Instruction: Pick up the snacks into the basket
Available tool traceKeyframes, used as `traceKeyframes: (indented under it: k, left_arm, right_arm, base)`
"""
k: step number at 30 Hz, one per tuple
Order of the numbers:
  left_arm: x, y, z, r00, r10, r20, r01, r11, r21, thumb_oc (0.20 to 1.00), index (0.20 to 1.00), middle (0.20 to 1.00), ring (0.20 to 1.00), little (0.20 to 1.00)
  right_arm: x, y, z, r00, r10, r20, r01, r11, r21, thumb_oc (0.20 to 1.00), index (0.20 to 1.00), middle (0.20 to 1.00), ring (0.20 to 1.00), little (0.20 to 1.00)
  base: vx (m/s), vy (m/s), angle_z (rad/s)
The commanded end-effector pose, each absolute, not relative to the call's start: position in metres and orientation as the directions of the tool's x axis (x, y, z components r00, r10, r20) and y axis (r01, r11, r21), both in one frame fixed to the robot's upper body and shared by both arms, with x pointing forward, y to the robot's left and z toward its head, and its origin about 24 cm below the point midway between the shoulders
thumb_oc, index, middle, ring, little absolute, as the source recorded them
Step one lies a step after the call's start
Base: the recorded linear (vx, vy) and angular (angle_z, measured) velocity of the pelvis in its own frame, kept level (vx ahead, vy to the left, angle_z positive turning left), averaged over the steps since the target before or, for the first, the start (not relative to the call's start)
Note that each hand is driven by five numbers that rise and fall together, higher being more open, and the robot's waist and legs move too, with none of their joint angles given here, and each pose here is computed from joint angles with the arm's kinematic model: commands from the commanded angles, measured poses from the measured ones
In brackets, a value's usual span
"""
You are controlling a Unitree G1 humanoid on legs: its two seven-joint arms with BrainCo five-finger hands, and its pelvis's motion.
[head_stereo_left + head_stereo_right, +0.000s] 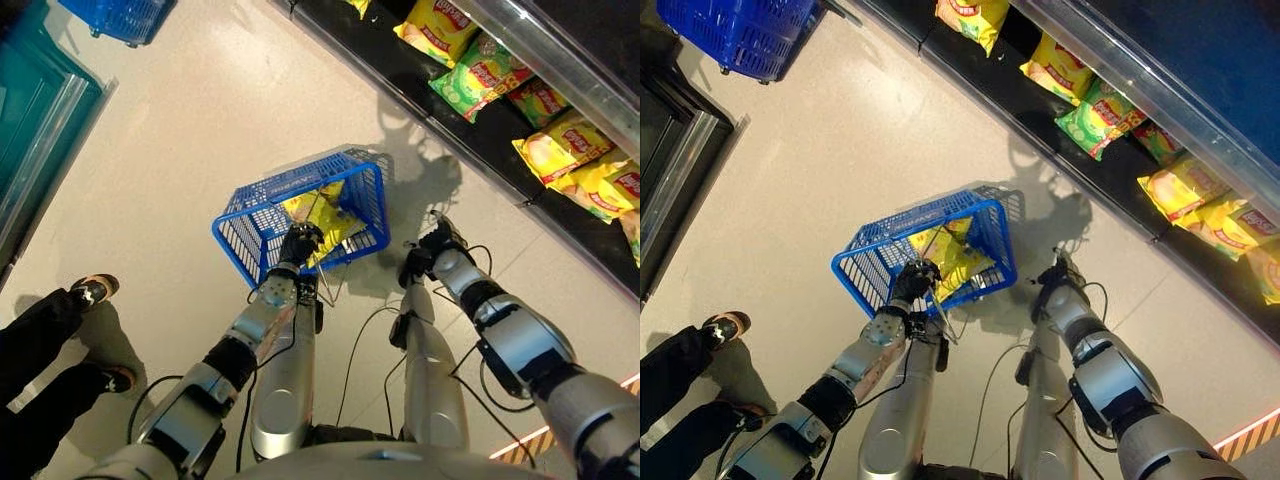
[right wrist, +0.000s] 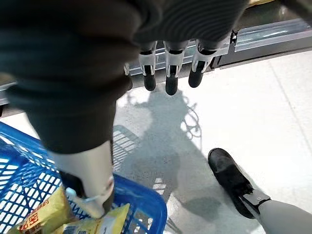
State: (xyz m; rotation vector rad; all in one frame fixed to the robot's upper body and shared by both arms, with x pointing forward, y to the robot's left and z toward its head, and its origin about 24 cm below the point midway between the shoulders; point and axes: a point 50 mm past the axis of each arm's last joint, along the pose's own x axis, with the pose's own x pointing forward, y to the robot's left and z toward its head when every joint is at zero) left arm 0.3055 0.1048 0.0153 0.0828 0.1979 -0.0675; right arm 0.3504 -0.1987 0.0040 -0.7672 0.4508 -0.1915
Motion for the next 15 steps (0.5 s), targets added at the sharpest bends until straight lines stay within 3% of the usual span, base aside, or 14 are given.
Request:
traceKeyframes:
  k: [1,4,7,9,11,15]
  left_arm:
    - [0.31,0.091,0.014,0.981,-0.039,-0.192,0.05,0.997,0.052,0.2,0.2,0.2,0.2,0.2]
    - [0.311,0.109,-0.008,0.953,0.058,-0.296,-0.029,0.995,0.101,0.2,0.2,0.2,0.2,0.2]
    - [0.305,0.143,-0.04,0.875,0.224,-0.428,-0.083,0.942,0.324,0.2,0.2,0.2,0.2,0.2]
    - [0.305,0.149,-0.042,0.868,0.247,-0.431,-0.099,0.936,0.338,0.2,0.2,0.2,0.2,0.2]
    - [0.288,0.183,-0.062,0.782,0.373,-0.499,-0.133,0.883,0.45,0.2,0.2,0.2,0.2,0.2]
    - [0.255,0.21,-0.089,0.669,0.449,-0.592,-0.122,0.853,0.508,0.2,0.2,0.2,0.2,0.2]
  right_arm:
    - [0.343,-0.209,-0.003,0.867,-0.372,-0.332,0.067,0.747,-0.662,1.0,1.0,1.0,1.0,1.0]
    - [0.33,-0.21,-0.018,0.841,-0.383,-0.382,0.084,0.79,-0.608,1.0,1.0,1.0,1.0,1.0]
    - [0.31,-0.213,-0.04,0.806,-0.401,-0.434,0.099,0.816,-0.57,1.0,1.0,1.0,1.0,1.0]
    - [0.308,-0.212,-0.042,0.803,-0.404,-0.438,0.107,0.821,-0.561,1.0,1.0,1.0,1.0,1.0]
    - [0.287,-0.219,-0.059,0.767,-0.433,-0.473,0.168,0.848,-0.504,1.0,1.0,1.0,1.0,1.0]
    - [0.251,-0.224,-0.086,0.706,-0.437,-0.557,0.186,0.874,-0.449,1.0,1.0,1.0,1.0,1.0]
  base:
    - [0.04,-0.008,0.01]
    - [0.01,0.003,0.0]
    - [0.03,0.003,-0.01]
    - [0.04,0.0,-0.03]
    - [0.07,-0.009,-0.14]
    - [0.1,-0.034,-0.18]
